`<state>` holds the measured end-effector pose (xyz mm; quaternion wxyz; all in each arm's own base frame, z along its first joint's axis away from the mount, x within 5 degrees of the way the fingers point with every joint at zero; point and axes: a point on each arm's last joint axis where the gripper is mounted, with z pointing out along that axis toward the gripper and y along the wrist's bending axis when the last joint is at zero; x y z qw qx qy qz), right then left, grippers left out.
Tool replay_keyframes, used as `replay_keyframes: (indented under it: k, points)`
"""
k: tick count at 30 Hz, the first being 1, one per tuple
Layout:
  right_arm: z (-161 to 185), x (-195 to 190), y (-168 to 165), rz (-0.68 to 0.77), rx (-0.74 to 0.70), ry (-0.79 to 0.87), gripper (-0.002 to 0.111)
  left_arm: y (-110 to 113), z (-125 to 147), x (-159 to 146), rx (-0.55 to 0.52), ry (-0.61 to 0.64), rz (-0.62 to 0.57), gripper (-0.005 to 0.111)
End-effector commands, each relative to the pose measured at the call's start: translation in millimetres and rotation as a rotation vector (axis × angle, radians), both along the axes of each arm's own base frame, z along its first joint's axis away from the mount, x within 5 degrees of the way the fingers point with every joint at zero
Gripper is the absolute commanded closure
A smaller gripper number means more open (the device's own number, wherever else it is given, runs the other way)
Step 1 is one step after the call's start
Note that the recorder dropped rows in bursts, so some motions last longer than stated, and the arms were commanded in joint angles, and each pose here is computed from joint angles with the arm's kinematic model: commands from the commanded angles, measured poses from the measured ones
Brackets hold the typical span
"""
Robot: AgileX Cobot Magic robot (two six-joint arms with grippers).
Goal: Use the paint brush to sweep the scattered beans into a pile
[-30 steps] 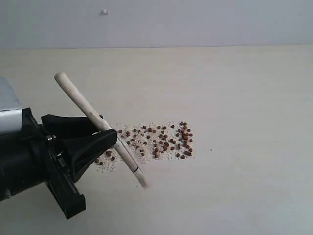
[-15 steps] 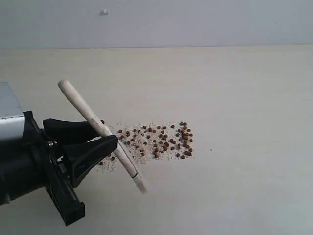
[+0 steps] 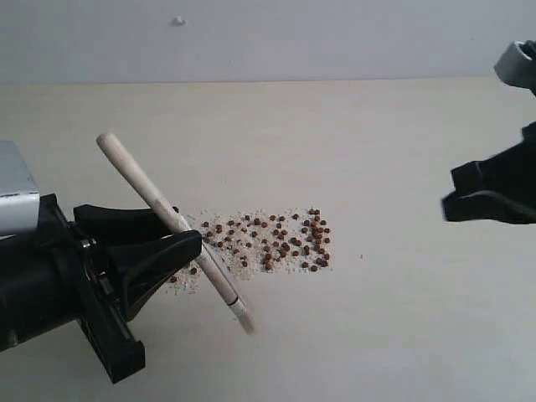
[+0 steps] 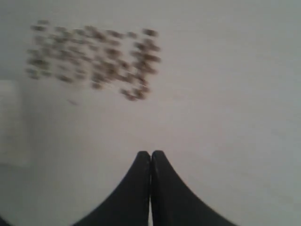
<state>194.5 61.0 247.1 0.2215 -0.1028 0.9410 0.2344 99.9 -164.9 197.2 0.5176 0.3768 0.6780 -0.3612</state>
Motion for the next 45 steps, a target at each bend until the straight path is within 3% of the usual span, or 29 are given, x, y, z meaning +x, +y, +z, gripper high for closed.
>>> replay_keyframes:
  k: [1, 3, 6, 14, 23, 27, 30, 34, 36, 37, 39, 41, 43, 45]
  points:
    - [9.5, -20.5, 21.9, 0.099, 0.372, -0.290, 0.108, 0.8, 0.3, -0.2, -0.028, 0.021, 0.007, 0.107]
    - [7.3, -32.5, 17.4, 0.020, 0.415, -0.405, 0.108, 0.8, 0.3, -0.2, -0.031, 0.027, 0.009, 0.107]
    - [-2.3, -45.4, 5.1, -0.099, 0.355, -0.524, 0.108, 0.8, 0.3, -0.2, -0.031, 0.027, 0.009, 0.107]
    - [-2.9, -72.4, 0.5, -0.023, 0.258, -0.671, 0.108, 1.3, 0.5, 0.8, -0.038, 0.036, 0.024, 0.107]
    - [12.8, -81.8, -7.9, -0.093, 0.221, -0.798, 0.108, 1.3, 1.5, 1.2, -0.051, 0.036, 0.029, 0.107]
    - [44.5, -58.9, -16.0, -0.169, 0.114, -0.856, 0.108, 0.5, 5.2, 1.0, -0.088, 0.019, 0.022, 0.107]
    - [54.1, -36.3, -17.6, -0.162, 0.009, -0.751, 0.108, 0.4, 5.6, 1.0, -0.093, 0.017, 0.021, 0.107]
    - [45.5, -5.7, -23.5, -0.106, -0.220, -0.323, 0.108, 0.3, 6.7, 1.0, -0.103, 0.010, 0.019, 0.107]
    - [41.5, 6.0, -35.1, -0.187, -0.344, -0.220, 0.108, 0.3, 6.7, 1.0, -0.103, 0.010, 0.019, 0.107]
    - [39.7, 7.6, -38.9, -0.258, -0.349, -0.228, 0.108, 0.3, 6.7, 1.0, -0.103, 0.010, 0.019, 0.107]
    - [38.7, 7.5, -45.1, -0.424, -0.286, -0.395, 0.108, 0.3, 6.4, 1.0, -0.100, 0.012, 0.020, 0.107]
    - [33.3, 0.1, -45.1, -0.534, -0.130, -0.573, 0.108, 0.3, 6.2, 1.0, -0.100, 0.016, 0.021, 0.107]
    - [29.6, -4.2, -38.4, -0.509, 0.002, -0.710, 0.108, 0.4, 6.0, 1.0, -0.099, 0.020, 0.022, 0.107]
    - [30.5, -4.2, -36.4, -0.486, 0.019, -0.749, 0.108, 0.4, 6.0, 1.0, -0.099, 0.020, 0.022, 0.107]
